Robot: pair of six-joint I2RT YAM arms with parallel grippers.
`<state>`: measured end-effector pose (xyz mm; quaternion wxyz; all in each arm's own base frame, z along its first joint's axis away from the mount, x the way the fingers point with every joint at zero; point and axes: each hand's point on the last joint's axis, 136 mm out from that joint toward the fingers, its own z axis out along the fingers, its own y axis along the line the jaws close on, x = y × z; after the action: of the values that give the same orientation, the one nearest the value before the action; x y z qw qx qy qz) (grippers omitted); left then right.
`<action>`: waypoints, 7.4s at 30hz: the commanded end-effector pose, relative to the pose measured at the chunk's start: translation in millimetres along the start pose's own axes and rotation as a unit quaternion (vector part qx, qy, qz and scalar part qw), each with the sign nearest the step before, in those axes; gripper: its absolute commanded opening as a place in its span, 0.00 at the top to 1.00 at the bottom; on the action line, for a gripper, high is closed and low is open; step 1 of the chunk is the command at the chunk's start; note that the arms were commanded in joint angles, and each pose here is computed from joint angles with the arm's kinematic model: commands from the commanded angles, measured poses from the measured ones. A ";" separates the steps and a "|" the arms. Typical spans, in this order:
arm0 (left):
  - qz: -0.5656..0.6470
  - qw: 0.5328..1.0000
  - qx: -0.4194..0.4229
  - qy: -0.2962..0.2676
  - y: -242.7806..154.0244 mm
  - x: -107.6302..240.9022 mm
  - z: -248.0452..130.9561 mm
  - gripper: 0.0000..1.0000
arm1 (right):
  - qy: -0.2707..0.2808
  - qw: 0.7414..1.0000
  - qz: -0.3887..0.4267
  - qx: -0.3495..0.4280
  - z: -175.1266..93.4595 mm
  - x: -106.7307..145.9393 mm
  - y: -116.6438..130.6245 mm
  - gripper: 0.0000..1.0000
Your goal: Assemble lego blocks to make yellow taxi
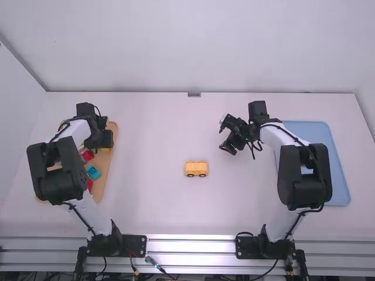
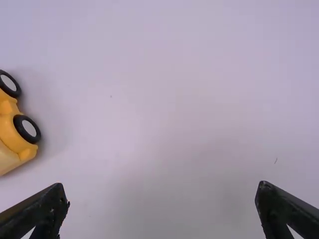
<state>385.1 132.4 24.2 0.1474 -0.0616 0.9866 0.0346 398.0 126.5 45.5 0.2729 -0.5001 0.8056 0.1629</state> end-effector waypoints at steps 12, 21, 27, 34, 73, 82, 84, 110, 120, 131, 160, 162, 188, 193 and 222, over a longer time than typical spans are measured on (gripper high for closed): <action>-0.029 0.998 0.050 -0.020 15.0 12.2 5.7 0.48 | -0.014 1.000 -0.010 0.008 -8.8 -12.6 -2.6 0.01; -0.004 0.997 0.069 -0.039 2.0 12.1 14.0 0.49 | -0.015 1.000 -0.009 0.008 -9.1 -12.7 -2.8 0.01; -0.006 0.997 0.063 -0.049 5.1 14.1 19.6 0.51 | -0.015 1.000 -0.006 0.008 -9.1 -12.8 -2.9 0.01; -0.002 0.996 0.056 -0.072 6.2 11.5 25.7 0.53 | -0.015 1.000 0.000 0.008 -9.1 -12.7 -2.7 0.01; -0.043 0.992 0.080 -0.090 8.9 -3.6 15.6 0.32 | -0.024 0.999 -0.022 0.007 -3.1 -25.6 2.8 0.01; -0.044 0.989 0.098 -0.105 7.0 -13.6 9.5 0.33 | -0.022 0.999 -0.023 0.007 -2.6 -25.7 3.2 0.01; -0.045 0.989 0.094 -0.104 9.8 -12.6 9.7 0.36 | -0.022 0.999 -0.023 0.007 -2.6 -25.7 3.3 0.01; -0.011 0.992 0.084 -0.098 11.2 -2.6 15.8 0.54 | -0.021 1.000 -0.022 0.006 -2.5 -25.3 4.1 0.01; 0.008 0.992 0.084 -0.097 7.7 5.2 21.6 0.54 | -0.021 1.000 -0.022 0.006 -2.5 -25.3 4.2 0.01; 0.020 0.991 0.081 -0.103 6.0 10.0 27.0 0.54 | -0.022 1.000 -0.022 0.004 -2.3 -25.5 5.1 0.01; -0.006 0.987 0.081 -0.140 -3.2 -19.3 -9.2 0.98 | -0.022 1.000 -0.022 0.003 -2.3 -25.8 5.3 0.01; 0.032 0.984 0.082 -0.156 -20.0 -19.7 -22.9 0.98 | -0.023 0.999 -0.022 0.004 -2.3 -26.3 4.8 0.01; 0.549 0.756 0.286 -0.215 -237.0 65.5 -94.7 0.99 | -0.231 0.955 -0.145 -0.118 4.8 -18.6 86.1 0.01; 0.559 0.747 0.299 -0.197 -245.0 63.9 -84.4 0.99 | -0.270 0.943 -0.157 -0.113 13.8 -14.6 108.0 0.01; 0.630 0.699 0.323 -0.098 -236.5 111.2 -13.0 0.86 | -0.272 0.947 -0.134 -0.111 19.9 -10.5 118.8 0.01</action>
<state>306.4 -111.3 -9.5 0.1971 0.6296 0.7272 -0.1897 303.2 196.5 28.1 0.4380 -0.5661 0.6108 0.3385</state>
